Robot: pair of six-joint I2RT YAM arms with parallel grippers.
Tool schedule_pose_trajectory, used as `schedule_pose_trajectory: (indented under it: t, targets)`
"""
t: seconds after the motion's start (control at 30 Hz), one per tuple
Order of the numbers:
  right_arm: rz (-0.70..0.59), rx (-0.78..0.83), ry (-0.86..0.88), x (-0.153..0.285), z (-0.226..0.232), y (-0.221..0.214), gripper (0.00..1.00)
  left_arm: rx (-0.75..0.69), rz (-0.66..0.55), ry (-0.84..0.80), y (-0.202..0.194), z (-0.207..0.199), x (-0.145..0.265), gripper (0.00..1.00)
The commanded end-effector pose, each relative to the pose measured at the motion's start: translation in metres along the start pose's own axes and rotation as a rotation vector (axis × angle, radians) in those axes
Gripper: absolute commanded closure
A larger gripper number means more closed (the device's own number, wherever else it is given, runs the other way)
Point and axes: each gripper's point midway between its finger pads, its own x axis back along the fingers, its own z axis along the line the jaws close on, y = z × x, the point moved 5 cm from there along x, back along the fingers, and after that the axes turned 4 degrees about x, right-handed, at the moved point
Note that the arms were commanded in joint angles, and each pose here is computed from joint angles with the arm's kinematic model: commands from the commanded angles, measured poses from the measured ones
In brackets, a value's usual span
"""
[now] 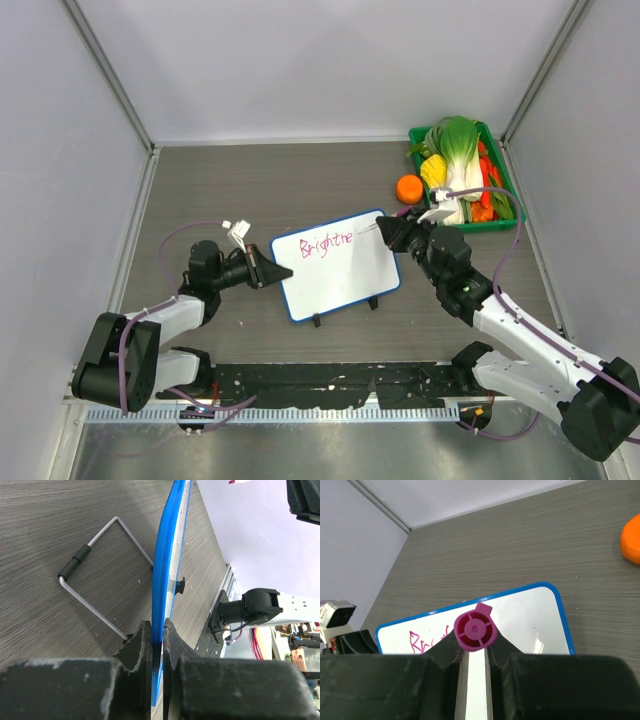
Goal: Write a sentence on the whiteboard
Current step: Write with the whiteboard marker on the whiteboard.
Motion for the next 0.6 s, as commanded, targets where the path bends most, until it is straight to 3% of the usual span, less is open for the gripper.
schedule_pose_trajectory:
  t: [0.0,0.57]
  targets:
    - [-0.033,0.020,-0.007,0.0026,0.0019,0.0155,0.99,-0.015,-0.006,0.097,-0.0024,0.0203,-0.0015,1.00]
    - [-0.029,0.008,-0.006,0.0057,-0.0010,0.0118,0.99,-0.026,-0.015,0.097,-0.0029,0.0176,0.0009,1.00]
